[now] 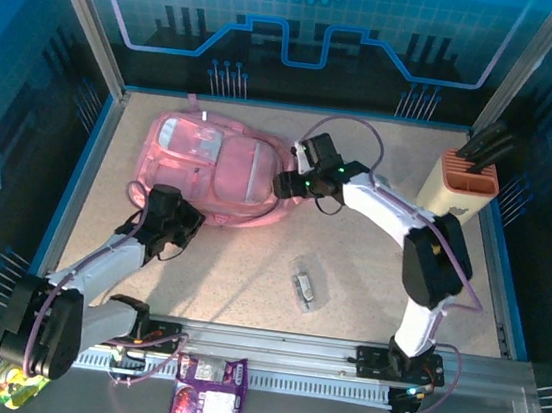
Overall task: Pack the student bag
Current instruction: Rotate the student bag at the center of the table, then zip the student bag at the center of the table.
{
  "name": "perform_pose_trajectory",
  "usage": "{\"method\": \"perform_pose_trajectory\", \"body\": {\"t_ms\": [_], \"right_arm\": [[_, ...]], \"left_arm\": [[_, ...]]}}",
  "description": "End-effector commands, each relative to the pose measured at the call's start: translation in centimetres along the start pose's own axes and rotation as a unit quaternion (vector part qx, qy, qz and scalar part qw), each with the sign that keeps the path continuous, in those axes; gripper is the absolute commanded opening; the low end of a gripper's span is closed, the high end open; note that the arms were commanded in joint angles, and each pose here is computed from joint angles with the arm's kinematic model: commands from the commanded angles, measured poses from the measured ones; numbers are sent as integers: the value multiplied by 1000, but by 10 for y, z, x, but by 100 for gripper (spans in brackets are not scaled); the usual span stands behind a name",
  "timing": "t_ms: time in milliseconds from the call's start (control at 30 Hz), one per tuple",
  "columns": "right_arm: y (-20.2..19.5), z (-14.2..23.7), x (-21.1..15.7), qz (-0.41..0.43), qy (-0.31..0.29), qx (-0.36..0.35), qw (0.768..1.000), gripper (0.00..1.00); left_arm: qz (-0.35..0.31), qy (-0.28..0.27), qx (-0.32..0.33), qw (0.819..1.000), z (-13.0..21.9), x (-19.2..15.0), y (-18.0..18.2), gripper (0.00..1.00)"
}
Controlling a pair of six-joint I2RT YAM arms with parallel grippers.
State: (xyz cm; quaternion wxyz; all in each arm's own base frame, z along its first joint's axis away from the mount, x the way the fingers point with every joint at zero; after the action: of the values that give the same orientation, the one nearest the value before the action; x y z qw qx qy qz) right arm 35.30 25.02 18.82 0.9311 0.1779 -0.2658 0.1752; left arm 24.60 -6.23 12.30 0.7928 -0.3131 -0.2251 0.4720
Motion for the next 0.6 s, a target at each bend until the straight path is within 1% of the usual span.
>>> {"method": "perform_pose_trajectory", "body": {"t_ms": [0, 100, 167, 267, 333, 433, 567], "right_arm": [[15, 22, -38, 40, 41, -22, 998, 77], [33, 30, -63, 52, 61, -30, 996, 70], [54, 27, -81, 61, 58, -2, 996, 67], [85, 13, -100, 91, 34, 50, 994, 60], [98, 1, -106, 100, 17, 65, 993, 54], [116, -16, -107, 115, -13, 92, 989, 48], [127, -40, -111, 137, -52, 76, 986, 48]], "left_arm": [[36, 31, -45, 998, 0, -14, -22, 0], [39, 39, -52, 997, 0, -25, -32, 0], [40, 44, -55, 997, -1, -32, -38, 0], [50, 41, -58, 996, 0, -38, -42, 0], [44, 47, -65, 996, 1, -43, -47, 0], [34, 57, -60, 996, 1, -49, -54, 0], [31, 54, -66, 996, 0, -52, -58, 0]]}}
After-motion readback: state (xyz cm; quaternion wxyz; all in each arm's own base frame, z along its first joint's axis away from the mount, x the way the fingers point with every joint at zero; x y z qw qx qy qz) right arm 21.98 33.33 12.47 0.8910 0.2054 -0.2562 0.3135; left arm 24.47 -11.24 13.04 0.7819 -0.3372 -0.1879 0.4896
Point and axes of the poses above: each hand's point on the last joint's axis, 136 mm out from that joint toward the fingers, its own z axis back along the fingers, its own y axis along the line the jaws close on, x = y × z, the point moved 7 cm from there along z, back along the fingers, and after that the axes turned 1 degree about z, right-handed, at the moved point
